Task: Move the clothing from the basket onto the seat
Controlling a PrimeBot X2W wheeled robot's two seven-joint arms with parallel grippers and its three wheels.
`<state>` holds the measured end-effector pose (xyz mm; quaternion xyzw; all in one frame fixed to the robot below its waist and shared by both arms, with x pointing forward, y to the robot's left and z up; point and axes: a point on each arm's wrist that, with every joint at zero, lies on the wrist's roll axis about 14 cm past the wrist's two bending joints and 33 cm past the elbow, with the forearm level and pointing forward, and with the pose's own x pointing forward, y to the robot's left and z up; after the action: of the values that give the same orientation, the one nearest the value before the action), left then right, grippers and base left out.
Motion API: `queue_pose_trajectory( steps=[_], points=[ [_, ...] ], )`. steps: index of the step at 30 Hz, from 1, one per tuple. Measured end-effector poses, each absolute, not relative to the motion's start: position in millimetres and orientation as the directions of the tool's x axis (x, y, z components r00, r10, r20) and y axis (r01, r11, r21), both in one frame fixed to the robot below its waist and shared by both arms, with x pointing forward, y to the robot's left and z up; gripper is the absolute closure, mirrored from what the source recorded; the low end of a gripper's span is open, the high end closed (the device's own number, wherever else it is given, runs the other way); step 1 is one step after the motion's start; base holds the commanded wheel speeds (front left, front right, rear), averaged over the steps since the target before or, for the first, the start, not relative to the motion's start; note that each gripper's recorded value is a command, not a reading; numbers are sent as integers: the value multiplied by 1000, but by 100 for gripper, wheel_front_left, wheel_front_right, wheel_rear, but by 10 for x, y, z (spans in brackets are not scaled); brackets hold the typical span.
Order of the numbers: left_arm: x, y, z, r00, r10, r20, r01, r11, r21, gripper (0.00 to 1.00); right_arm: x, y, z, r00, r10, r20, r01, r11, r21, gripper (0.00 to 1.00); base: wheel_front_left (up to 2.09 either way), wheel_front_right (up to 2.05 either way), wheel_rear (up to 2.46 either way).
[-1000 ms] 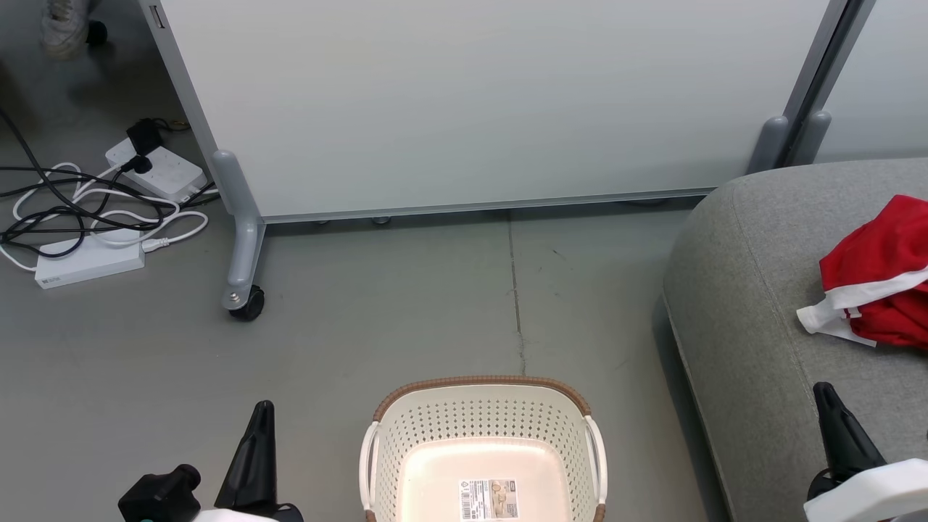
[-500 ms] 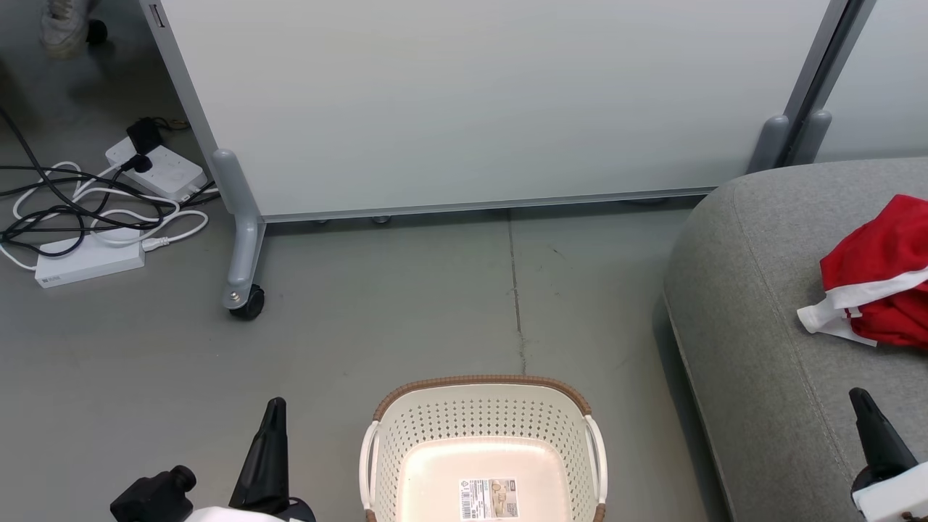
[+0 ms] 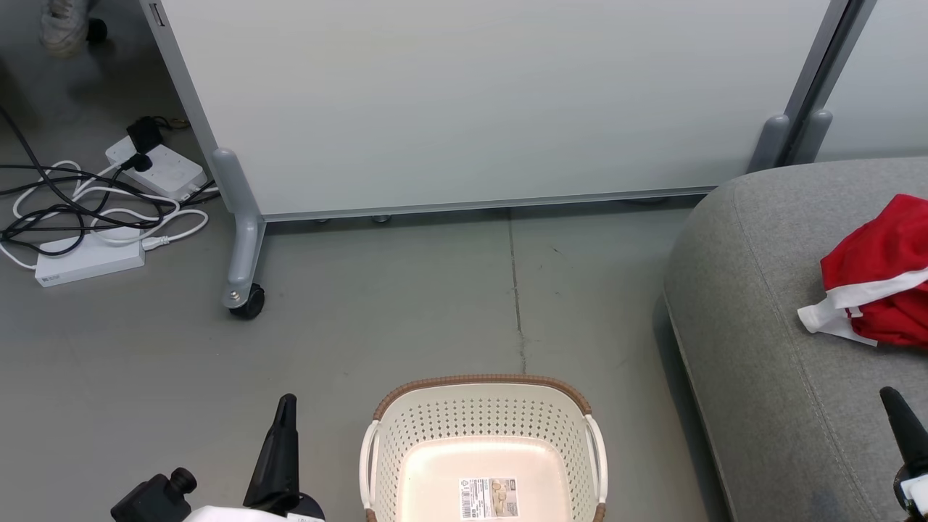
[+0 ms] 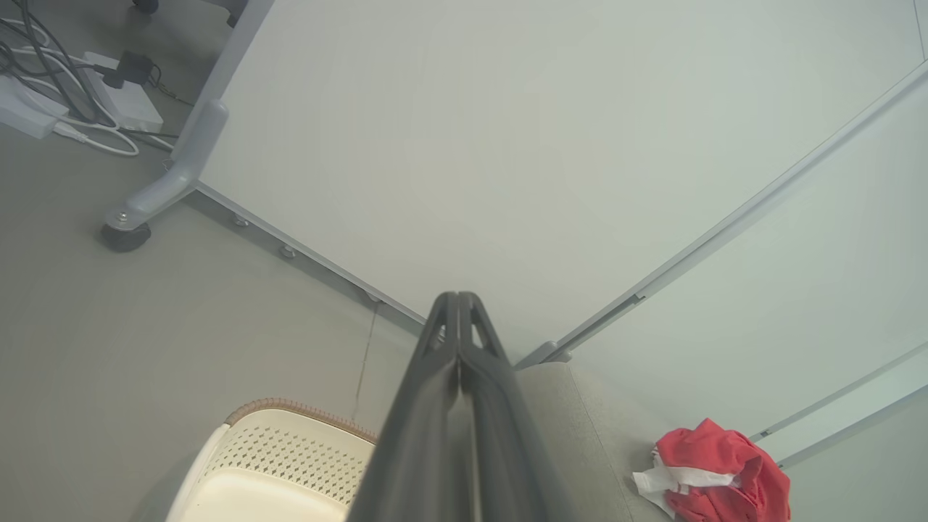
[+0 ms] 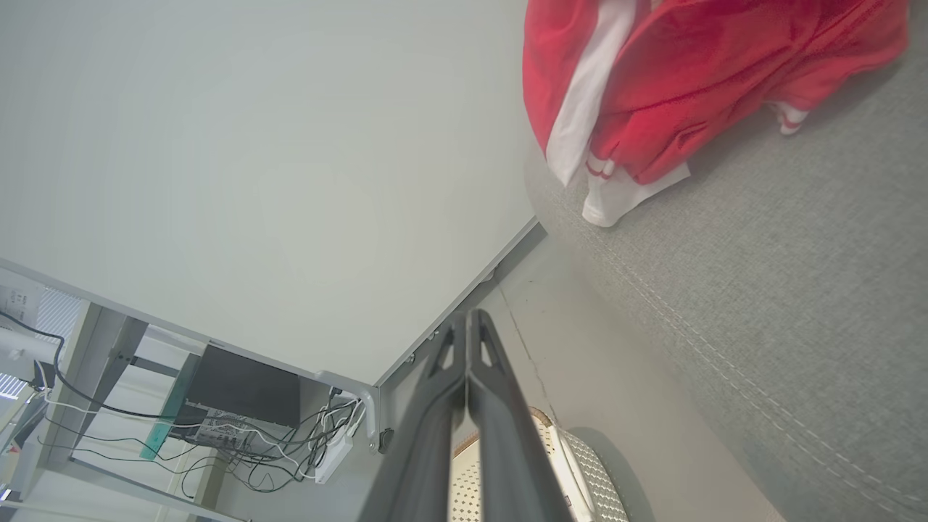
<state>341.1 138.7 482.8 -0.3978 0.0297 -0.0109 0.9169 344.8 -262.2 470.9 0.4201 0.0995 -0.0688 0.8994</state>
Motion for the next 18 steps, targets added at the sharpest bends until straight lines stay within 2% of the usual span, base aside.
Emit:
queue_pose_trajectory(
  steps=[18],
  points=[
    [3416, 1290, 4884, 998, -51, -36, -5, 505, -863, 100, 3445, -2822, 4742, 974, -28, -223, 212, 454, 865, 100, 0, 0, 0]
  ],
)
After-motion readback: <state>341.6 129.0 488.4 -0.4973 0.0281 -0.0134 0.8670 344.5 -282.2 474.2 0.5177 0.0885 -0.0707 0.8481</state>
